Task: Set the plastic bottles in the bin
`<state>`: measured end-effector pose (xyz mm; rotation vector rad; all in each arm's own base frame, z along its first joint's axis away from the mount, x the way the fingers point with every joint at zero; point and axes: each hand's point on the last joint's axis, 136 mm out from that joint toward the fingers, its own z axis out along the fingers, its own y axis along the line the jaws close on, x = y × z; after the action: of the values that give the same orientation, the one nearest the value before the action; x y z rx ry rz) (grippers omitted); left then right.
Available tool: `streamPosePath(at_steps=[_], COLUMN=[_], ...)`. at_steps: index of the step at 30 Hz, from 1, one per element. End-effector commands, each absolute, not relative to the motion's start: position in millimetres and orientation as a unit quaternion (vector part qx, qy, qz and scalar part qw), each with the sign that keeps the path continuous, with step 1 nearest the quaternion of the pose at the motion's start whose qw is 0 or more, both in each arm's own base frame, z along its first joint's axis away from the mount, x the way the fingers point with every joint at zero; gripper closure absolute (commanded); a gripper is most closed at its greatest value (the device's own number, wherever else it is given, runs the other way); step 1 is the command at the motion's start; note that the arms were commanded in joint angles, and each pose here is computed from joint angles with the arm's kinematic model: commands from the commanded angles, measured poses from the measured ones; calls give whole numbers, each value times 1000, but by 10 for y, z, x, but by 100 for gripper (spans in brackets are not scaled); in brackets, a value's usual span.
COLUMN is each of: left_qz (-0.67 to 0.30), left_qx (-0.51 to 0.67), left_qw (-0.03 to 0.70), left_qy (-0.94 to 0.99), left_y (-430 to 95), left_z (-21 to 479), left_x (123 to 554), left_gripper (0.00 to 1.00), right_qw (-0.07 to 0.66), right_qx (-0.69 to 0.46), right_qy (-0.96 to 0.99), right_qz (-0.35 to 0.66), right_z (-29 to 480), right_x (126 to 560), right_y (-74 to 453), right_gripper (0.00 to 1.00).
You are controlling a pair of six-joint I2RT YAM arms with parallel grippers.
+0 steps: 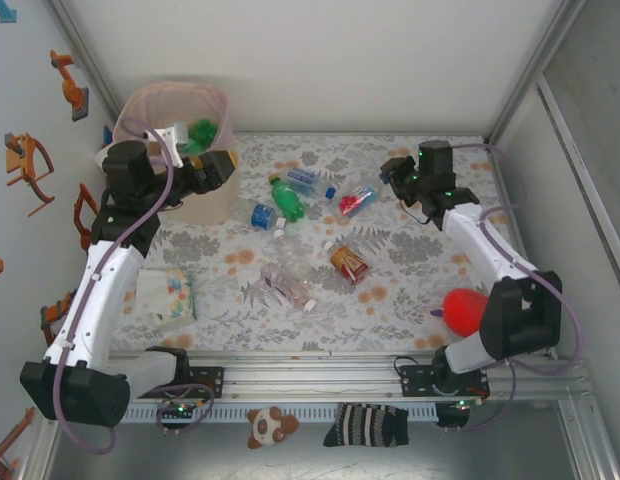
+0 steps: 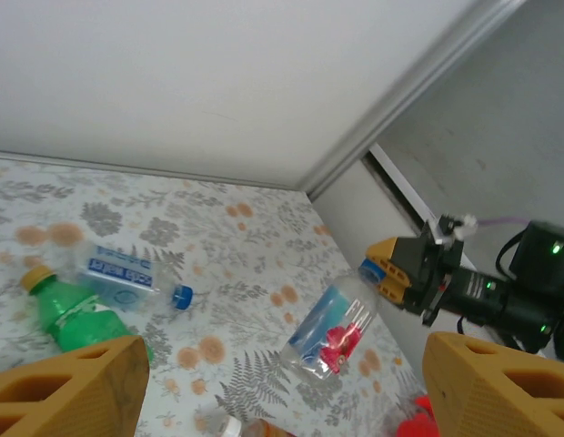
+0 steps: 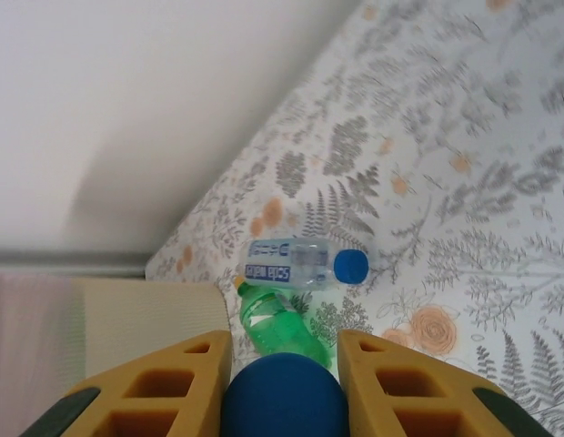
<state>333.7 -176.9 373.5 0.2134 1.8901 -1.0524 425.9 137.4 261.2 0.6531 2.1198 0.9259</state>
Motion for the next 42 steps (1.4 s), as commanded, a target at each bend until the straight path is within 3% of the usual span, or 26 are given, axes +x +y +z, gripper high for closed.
streamPosePath(at_steps=[1, 8, 16, 32, 42], left_qz=[-450, -493, -502, -551, -528], left_qx=[173, 296, 388, 472, 511], left_qw=[487, 452, 401, 283, 246], left_qy=[728, 682, 660, 627, 632], left_y=[-2051, -2680, -3232, -4003, -4146], left_z=[4025, 4133, 4061, 3711, 3452], left_x=[3220, 2981, 2810, 2439, 2214], left_gripper=[22, 19, 13, 12, 16], right_qw=[406, 444, 444, 465, 469], right_qx=[145, 26, -34, -59, -67], right_qy=[834, 817, 803, 782, 773], right_qz=[344, 368, 397, 412, 423], right_z=[3010, 3560, 3864, 4164, 4277], right_x=[4102, 3786, 3438, 3148, 3079], right_y=[1438, 1662, 1869, 1931, 1981], right_gripper=[75, 77, 80, 81, 81])
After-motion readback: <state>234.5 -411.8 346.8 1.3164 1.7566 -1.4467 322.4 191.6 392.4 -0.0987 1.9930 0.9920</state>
